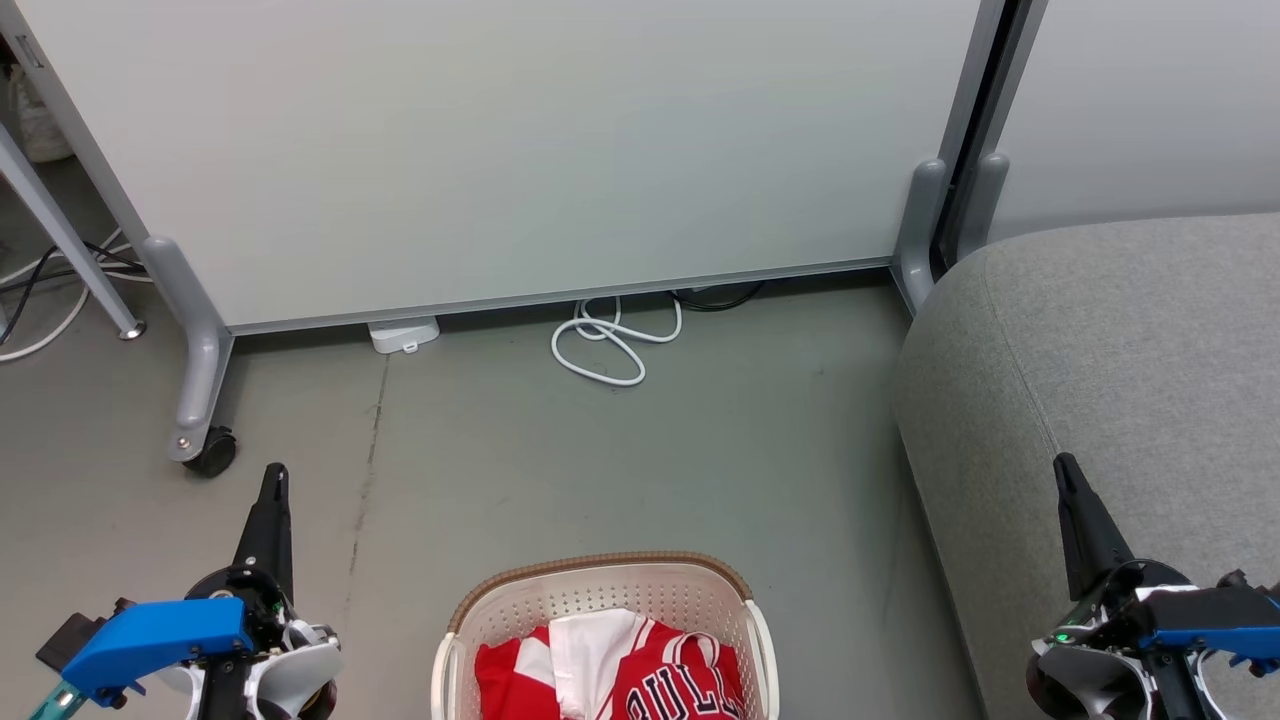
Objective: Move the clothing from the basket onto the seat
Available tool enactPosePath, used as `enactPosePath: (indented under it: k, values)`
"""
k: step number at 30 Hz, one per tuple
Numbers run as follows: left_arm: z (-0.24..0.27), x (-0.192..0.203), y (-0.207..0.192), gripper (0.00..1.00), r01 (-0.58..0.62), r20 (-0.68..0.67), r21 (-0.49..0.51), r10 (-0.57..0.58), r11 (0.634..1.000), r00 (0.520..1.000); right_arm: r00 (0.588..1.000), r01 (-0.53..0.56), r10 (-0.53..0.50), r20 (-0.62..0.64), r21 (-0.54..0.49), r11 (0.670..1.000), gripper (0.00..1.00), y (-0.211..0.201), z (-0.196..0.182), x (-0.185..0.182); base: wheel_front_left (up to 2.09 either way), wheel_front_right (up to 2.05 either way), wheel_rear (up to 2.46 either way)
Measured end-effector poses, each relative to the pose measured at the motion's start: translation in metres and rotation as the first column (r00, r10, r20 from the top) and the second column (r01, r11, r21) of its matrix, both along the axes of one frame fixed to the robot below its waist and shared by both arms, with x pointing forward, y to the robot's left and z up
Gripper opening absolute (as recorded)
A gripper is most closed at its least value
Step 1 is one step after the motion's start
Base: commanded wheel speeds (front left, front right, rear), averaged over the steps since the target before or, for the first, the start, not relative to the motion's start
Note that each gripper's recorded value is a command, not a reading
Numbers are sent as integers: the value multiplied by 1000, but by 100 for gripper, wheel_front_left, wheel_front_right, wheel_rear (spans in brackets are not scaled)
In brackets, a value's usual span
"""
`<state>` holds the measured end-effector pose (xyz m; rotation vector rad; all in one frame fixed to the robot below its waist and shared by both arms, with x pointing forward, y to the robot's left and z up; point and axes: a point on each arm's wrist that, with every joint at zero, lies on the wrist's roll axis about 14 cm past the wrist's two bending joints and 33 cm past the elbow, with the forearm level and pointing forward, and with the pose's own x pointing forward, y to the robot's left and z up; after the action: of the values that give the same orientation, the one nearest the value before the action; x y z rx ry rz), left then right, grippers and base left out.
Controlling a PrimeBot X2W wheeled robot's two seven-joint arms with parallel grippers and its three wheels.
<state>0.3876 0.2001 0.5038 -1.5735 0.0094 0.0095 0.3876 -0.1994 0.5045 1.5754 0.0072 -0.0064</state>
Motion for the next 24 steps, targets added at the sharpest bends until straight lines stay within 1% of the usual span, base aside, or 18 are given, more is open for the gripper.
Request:
enactPosePath:
  k: [18,19,22,24]
  values:
    - [0,0,0,0,0,0,0,0,1000,1000,1000,0,0,0,0,1000,0,0,0,0,0,0,0]
    - [-5,-2,0,100,-1,-15,-2,1,1000,1000,1000,1,-1,-14,2,1000,100,0,-5,-2,0,0,0]
    - [-26,-13,0,100,-6,-77,-10,5,1000,997,997,3,-2,-71,8,1000,100,1,-24,-11,0,0,0]
    - [-33,-17,-1,100,-13,-98,-11,11,1000,995,996,7,-7,-89,8,1000,100,1,-30,-14,0,0,0]
